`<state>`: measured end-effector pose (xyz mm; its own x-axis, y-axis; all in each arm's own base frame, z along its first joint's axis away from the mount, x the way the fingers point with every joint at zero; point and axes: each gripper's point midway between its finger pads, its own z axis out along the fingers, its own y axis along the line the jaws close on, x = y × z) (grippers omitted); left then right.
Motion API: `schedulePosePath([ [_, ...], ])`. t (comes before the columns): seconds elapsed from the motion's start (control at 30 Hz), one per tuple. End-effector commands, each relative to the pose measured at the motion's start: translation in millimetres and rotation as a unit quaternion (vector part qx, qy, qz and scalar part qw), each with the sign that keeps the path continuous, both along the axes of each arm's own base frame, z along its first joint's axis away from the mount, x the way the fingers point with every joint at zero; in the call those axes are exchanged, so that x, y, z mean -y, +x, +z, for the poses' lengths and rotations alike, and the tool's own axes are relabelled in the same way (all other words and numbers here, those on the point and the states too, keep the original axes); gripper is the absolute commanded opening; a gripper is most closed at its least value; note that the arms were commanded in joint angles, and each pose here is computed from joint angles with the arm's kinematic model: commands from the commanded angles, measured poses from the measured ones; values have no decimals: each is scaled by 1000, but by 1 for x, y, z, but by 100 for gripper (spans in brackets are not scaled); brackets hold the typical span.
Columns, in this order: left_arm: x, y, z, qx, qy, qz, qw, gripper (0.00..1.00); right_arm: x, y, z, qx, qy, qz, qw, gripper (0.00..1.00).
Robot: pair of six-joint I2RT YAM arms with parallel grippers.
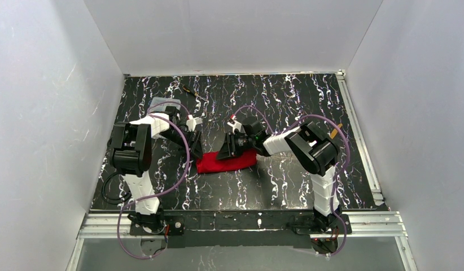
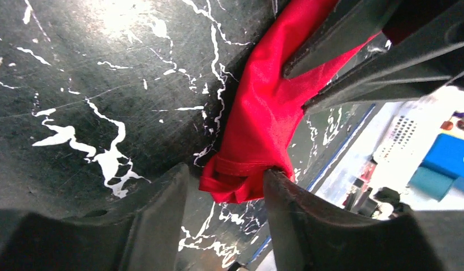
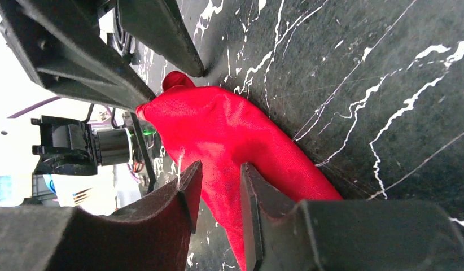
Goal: Fold the napkin into a case and place the utensils inside
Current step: Turn over the smaller rectangle folded napkin at the center of the board.
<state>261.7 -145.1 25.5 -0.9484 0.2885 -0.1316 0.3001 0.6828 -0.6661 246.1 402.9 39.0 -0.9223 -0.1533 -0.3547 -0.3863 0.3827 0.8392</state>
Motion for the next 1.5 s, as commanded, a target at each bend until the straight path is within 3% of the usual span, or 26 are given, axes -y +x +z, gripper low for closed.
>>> schedulePosePath([
  [0.0, -6, 5, 17, 41, 20, -8, 999, 56, -6, 9, 2, 20, 15, 2, 1000, 40],
  [0.37, -37, 4, 82, 170, 90, -67, 979, 58, -5, 9, 5, 40, 10, -1, 999, 40],
  [0.6, 13, -26, 102, 195, -19, -139, 971, 56, -14, 16, 35, 58, 35, 1, 998, 45],
  [0.73, 32, -39, 94, 224, -58, -185, 955, 54, -18, 20, 77, 64, 65, 12, 996, 55],
  [0.93, 42, -45, 87, 231, -95, -213, 945, 46, 11, 20, 111, 49, 89, -6, 995, 57],
  [1.47, 28, -36, 20, 193, -29, -237, 952, 41, 76, 5, 54, -45, 56, -32, 997, 52],
])
